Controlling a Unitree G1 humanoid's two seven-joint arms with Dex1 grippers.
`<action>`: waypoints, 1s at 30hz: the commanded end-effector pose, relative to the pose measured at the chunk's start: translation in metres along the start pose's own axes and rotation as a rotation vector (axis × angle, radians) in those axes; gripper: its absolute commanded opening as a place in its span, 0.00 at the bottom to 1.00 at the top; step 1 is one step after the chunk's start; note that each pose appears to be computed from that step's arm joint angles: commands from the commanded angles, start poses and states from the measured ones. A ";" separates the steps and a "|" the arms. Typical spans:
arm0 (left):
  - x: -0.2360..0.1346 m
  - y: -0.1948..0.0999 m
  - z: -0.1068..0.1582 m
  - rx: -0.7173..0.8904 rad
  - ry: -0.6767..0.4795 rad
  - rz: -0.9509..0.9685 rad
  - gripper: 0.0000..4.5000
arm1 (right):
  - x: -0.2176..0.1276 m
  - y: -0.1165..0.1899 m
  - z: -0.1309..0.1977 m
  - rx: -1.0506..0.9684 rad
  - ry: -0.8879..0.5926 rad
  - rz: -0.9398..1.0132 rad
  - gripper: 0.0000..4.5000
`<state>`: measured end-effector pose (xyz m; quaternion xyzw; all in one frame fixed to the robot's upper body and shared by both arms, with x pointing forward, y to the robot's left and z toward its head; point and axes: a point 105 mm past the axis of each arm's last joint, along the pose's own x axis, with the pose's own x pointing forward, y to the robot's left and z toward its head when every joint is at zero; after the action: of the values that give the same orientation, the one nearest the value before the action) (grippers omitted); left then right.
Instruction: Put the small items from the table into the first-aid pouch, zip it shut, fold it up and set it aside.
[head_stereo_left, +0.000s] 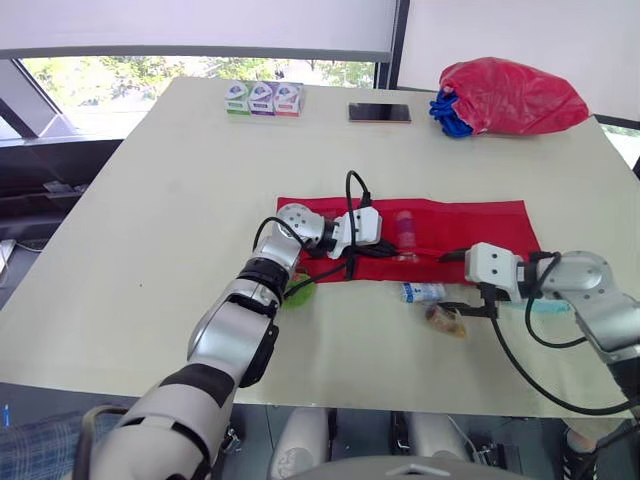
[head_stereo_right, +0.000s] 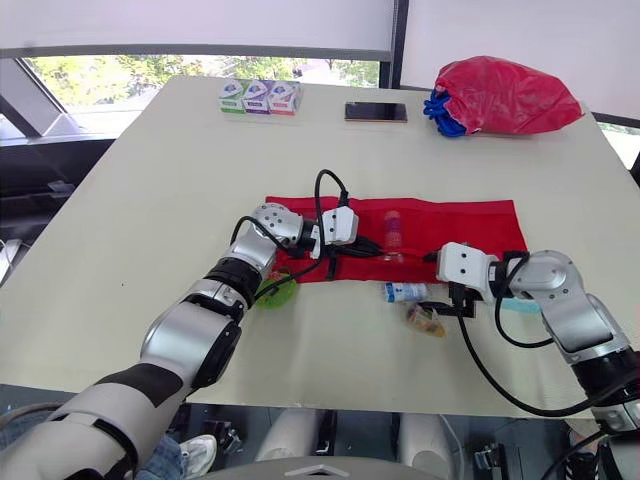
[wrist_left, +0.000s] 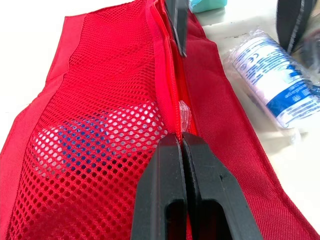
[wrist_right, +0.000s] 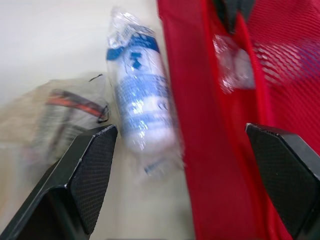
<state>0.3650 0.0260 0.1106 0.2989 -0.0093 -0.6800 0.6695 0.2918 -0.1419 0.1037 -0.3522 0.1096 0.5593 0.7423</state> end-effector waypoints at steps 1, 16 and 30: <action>0.001 0.005 0.011 0.052 -0.016 0.008 0.00 | -0.001 -0.002 0.008 -0.063 -0.009 0.008 0.81; 0.001 0.004 0.012 0.056 -0.025 0.007 0.00 | -0.032 0.007 0.002 0.248 0.048 -0.108 0.01; 0.008 0.001 0.018 0.056 -0.064 -0.004 0.00 | -0.026 0.007 -0.012 0.830 0.177 -0.418 0.01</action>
<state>0.3625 0.0205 0.1120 0.2963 -0.0179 -0.6848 0.6655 0.2770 -0.1667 0.1042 -0.0928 0.3134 0.2987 0.8966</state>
